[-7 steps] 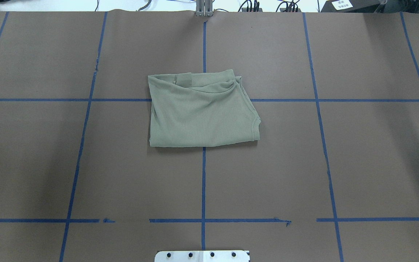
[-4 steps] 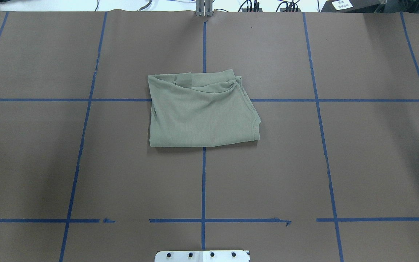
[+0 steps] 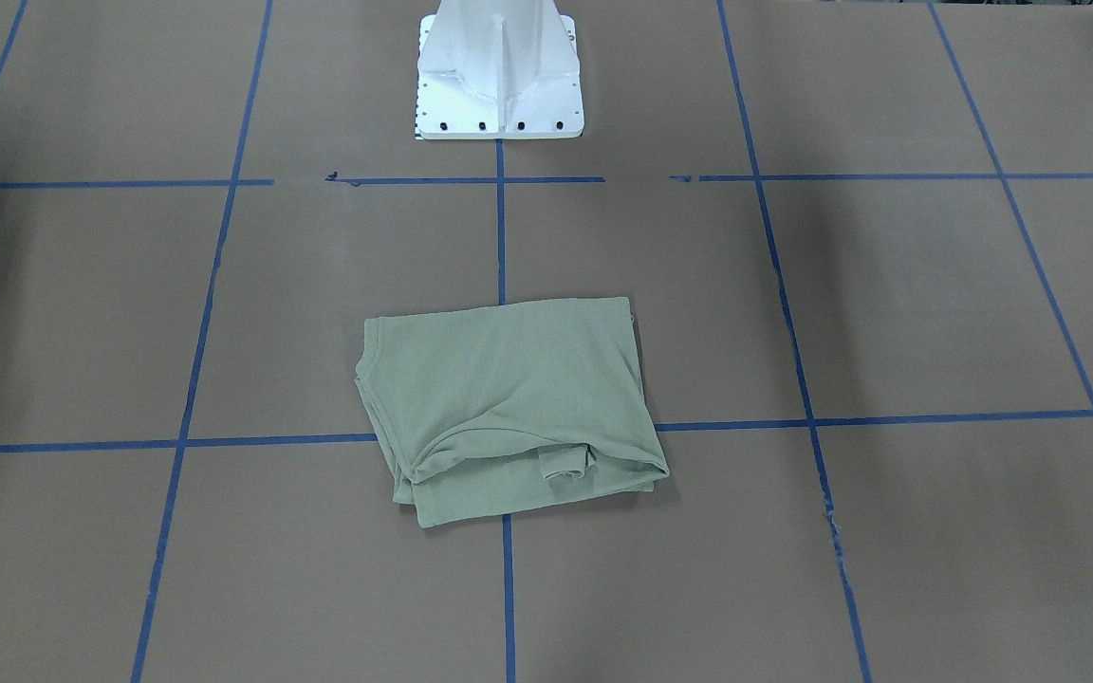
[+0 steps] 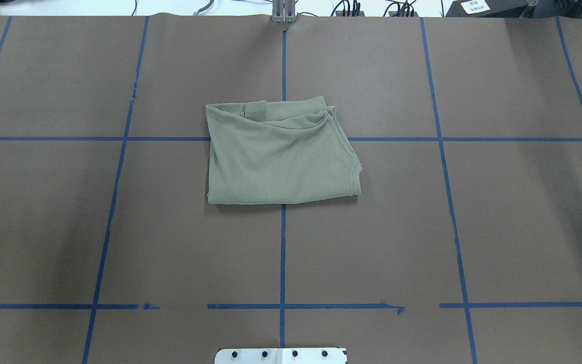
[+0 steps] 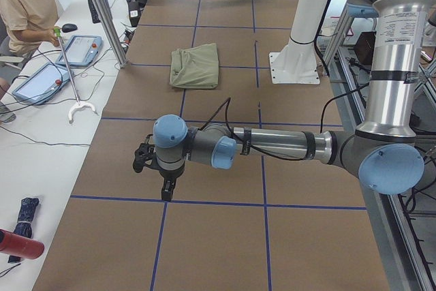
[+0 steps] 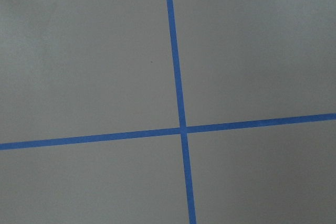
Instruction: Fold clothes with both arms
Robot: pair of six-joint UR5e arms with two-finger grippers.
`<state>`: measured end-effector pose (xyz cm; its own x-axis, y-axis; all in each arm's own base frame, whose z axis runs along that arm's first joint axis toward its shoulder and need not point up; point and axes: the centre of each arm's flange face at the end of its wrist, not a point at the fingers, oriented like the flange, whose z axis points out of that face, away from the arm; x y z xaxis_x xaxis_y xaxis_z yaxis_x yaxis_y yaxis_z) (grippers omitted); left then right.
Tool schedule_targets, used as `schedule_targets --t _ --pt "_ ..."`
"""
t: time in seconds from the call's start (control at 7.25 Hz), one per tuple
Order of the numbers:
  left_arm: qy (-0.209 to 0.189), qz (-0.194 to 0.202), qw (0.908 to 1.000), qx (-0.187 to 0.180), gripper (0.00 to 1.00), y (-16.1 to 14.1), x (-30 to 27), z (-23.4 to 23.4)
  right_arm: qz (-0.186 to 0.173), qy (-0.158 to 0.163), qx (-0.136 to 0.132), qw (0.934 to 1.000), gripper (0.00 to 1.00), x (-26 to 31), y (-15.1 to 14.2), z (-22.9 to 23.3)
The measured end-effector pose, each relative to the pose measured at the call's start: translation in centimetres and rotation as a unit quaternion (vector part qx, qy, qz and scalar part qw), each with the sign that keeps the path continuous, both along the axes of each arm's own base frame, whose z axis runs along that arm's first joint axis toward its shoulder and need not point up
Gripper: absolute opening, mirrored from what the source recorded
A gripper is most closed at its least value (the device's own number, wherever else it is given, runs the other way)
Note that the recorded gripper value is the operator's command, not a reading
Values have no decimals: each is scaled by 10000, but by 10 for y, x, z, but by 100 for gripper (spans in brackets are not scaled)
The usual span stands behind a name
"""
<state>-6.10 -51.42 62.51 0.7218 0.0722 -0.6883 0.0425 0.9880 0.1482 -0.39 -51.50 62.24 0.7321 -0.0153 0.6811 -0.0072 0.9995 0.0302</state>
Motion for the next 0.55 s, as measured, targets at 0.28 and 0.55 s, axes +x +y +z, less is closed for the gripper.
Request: schedule_targets --t 0.28,0.55 --pt "5 7 9996 -272 100 8 0 3 3 -1 -10 10000 100 0 1 1" --pt "19 15 9994 -333 100 10 1 0 11 -1 -20 10000 100 1 2 2"
